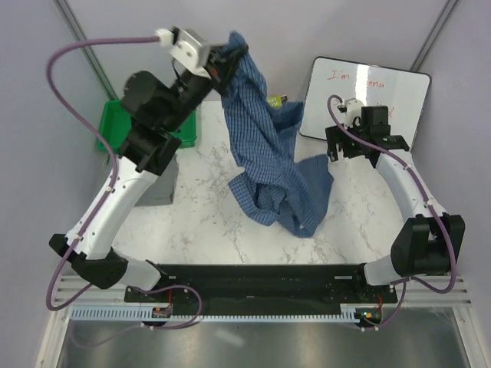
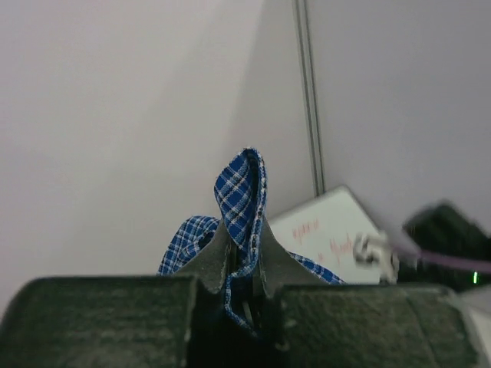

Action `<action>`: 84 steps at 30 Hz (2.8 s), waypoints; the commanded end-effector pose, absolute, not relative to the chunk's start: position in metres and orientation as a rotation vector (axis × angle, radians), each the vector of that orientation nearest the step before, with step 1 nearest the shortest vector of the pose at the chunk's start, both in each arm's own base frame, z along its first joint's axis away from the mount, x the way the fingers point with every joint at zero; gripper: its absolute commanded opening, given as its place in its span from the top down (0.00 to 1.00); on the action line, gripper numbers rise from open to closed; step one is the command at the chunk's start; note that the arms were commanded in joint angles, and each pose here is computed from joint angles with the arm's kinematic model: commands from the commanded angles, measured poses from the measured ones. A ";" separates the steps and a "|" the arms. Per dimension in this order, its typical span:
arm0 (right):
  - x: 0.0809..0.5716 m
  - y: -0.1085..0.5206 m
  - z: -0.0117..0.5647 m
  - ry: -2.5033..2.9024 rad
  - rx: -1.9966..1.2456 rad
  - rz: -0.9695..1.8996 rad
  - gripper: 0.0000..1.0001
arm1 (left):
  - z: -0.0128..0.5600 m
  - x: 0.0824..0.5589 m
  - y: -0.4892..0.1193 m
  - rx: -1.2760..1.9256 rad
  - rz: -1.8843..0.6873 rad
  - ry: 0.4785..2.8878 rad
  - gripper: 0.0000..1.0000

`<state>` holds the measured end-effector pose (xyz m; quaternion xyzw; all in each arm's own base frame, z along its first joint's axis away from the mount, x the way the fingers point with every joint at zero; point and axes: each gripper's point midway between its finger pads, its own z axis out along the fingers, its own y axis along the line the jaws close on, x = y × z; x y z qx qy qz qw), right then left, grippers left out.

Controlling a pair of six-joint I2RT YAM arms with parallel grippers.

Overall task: Fold and stack the long sleeve shirts
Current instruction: Move the shirt to the center of the board, then flatten the shirt out

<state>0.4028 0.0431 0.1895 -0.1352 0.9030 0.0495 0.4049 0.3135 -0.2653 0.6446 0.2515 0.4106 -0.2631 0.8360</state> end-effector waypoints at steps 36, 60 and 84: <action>0.359 0.357 0.158 1.993 -1.402 0.598 0.02 | 0.077 0.311 -0.113 0.220 -0.892 2.667 0.19; 0.303 0.200 0.184 2.088 -1.493 0.337 1.00 | 0.147 0.406 -0.103 0.304 -0.723 2.397 0.98; 0.363 0.109 0.240 2.267 -0.772 0.457 0.08 | 0.300 0.181 -0.367 1.784 -1.019 1.402 0.89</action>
